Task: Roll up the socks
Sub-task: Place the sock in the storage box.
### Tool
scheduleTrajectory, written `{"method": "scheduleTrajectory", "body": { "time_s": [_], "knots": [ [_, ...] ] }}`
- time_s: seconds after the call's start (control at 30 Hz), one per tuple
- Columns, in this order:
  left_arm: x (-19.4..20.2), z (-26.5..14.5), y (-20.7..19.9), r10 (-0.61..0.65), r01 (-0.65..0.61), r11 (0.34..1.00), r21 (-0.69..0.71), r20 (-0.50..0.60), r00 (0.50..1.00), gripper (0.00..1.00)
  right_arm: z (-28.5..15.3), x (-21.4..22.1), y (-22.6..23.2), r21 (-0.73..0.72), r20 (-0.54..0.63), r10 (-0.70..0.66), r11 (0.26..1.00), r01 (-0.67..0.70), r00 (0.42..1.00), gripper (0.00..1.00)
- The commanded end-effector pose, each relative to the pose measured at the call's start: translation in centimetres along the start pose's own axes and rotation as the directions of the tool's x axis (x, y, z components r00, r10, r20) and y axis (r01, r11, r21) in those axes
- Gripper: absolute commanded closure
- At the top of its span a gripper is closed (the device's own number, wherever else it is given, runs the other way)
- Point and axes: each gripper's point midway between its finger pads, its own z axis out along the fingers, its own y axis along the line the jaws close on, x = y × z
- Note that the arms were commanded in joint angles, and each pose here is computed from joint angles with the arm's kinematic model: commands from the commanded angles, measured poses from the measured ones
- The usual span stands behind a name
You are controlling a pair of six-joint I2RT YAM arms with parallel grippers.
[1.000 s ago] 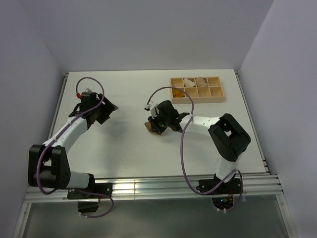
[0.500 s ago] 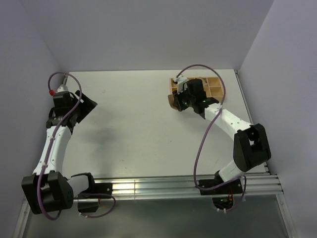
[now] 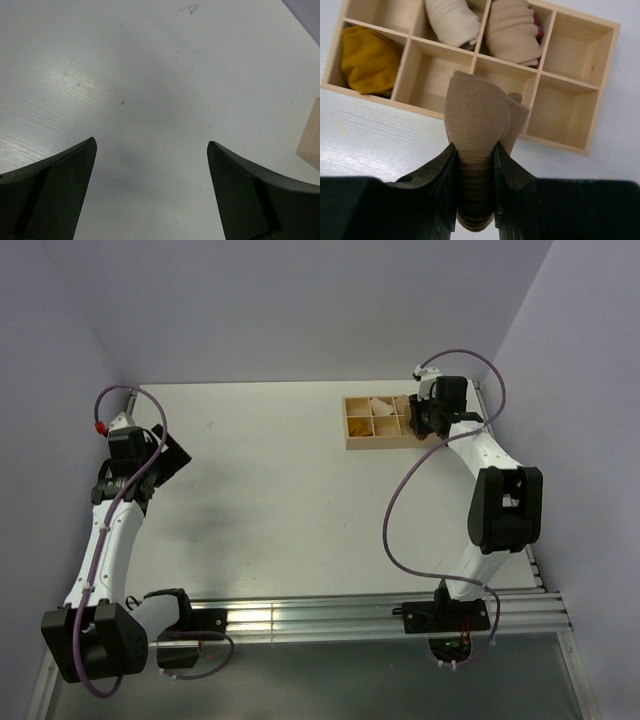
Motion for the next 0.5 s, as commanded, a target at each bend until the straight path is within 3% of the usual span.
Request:
{"method": "scheduleTrajectory", "body": {
  "time_s": [0.0, 0.23, 0.47],
  "knots": [
    [-1.7, -1.2, 0.5, 0.076, -0.068, 0.992, -0.109, 0.072, 0.994, 0.01, 0.7, -1.2, -2.5, 0.041, 0.013, -0.017, 0.999, 0.017, 1.0, 1.0],
    [-0.8, -2.2, 0.0, 0.156, -0.135, 0.978, -0.157, 0.132, 0.979, 0.0, 2.7, -1.2, -4.2, 0.102, 0.008, -0.043, 0.994, 0.042, 0.999, 1.0],
    [0.3, -1.5, 0.0, 0.164, -0.147, 0.978, -0.148, 0.111, 0.98, 0.0, 3.7, -1.2, -4.8, 0.126, 0.008, -0.12, 0.985, 0.118, 0.993, 1.0]
  ]
}}
